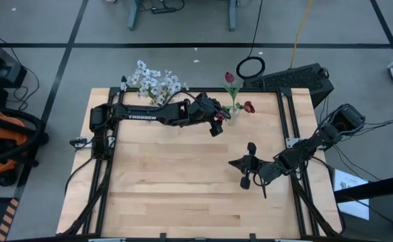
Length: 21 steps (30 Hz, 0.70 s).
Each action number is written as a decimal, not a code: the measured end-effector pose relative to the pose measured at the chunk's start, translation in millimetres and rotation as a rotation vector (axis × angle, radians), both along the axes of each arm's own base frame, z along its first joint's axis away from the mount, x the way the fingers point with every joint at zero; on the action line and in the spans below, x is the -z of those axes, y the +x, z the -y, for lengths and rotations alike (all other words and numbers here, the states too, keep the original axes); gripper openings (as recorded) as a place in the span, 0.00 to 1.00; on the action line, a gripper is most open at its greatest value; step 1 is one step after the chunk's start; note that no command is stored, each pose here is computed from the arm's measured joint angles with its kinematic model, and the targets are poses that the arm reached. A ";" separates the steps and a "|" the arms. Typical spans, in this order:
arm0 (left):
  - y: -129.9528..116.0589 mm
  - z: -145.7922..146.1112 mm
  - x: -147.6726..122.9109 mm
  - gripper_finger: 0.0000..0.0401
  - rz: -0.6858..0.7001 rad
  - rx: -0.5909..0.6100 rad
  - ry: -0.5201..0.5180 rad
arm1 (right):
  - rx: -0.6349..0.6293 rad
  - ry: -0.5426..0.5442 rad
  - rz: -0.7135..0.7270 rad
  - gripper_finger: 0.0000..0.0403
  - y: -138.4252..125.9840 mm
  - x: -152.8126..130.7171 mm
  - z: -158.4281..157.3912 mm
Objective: Sort flowers into vase by color
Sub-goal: Put the red tulip into the transparent vase
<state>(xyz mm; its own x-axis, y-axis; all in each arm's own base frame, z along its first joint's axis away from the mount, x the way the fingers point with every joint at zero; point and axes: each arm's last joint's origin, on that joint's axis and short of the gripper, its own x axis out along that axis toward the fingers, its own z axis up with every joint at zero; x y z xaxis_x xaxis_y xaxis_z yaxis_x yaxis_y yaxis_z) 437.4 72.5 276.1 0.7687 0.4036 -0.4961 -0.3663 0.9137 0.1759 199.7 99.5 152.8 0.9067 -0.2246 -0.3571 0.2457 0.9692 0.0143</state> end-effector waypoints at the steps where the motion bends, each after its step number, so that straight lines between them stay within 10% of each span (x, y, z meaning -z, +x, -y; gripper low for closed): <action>1: -0.2 0.0 0.3 0.68 -0.002 -0.001 -0.002 | 0.000 0.000 0.000 0.00 0.0 0.0 0.0; 12: -2.4 -0.4 3.2 0.52 -0.018 -0.054 -0.035 | -0.003 -0.008 -0.003 0.00 -0.1 0.2 0.1; 21: -4.0 -5.4 9.2 0.75 -0.012 -0.076 -0.044 | -0.003 -0.009 -0.005 0.00 -0.1 0.3 0.1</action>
